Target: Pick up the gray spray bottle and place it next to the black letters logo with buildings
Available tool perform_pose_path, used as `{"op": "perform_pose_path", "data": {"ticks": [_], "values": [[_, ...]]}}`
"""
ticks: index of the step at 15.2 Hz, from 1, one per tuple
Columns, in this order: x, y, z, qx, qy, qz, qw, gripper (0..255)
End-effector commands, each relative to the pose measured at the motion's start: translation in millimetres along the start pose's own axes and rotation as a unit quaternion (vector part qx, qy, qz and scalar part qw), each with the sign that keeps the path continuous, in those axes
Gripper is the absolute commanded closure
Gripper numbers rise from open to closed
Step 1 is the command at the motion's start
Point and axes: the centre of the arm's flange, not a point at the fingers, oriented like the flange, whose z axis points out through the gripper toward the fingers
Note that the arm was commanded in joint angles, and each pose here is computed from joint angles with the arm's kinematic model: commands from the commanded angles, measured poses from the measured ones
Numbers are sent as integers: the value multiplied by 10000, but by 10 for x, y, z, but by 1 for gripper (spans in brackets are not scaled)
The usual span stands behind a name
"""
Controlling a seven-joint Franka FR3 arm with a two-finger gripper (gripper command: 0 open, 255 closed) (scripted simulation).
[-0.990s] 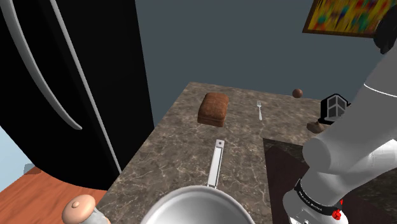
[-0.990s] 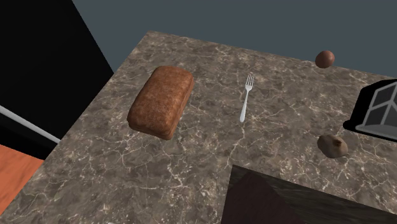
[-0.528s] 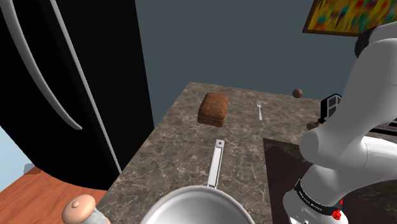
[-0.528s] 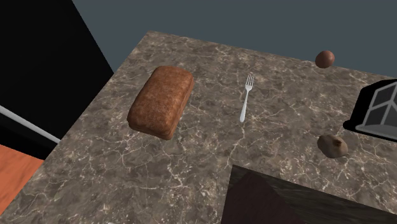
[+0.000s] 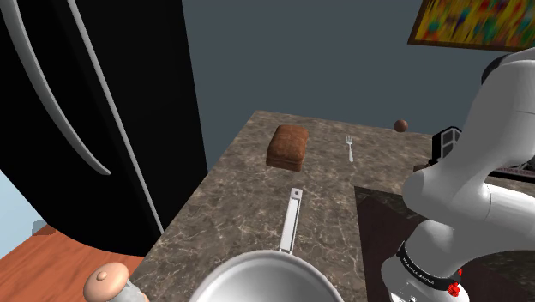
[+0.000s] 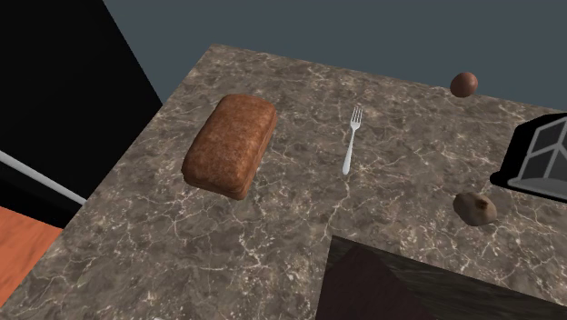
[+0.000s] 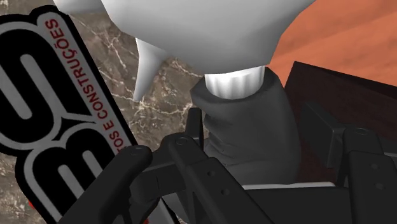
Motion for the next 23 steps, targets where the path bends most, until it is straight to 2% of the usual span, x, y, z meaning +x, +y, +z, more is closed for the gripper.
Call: {"op": "perform_pose_path", "data": {"ticks": [1,23], "values": [[6,-3,102,-2,-1,-1,10000,255],[76,30,1261,-2,-1,-1,10000,255]]}}
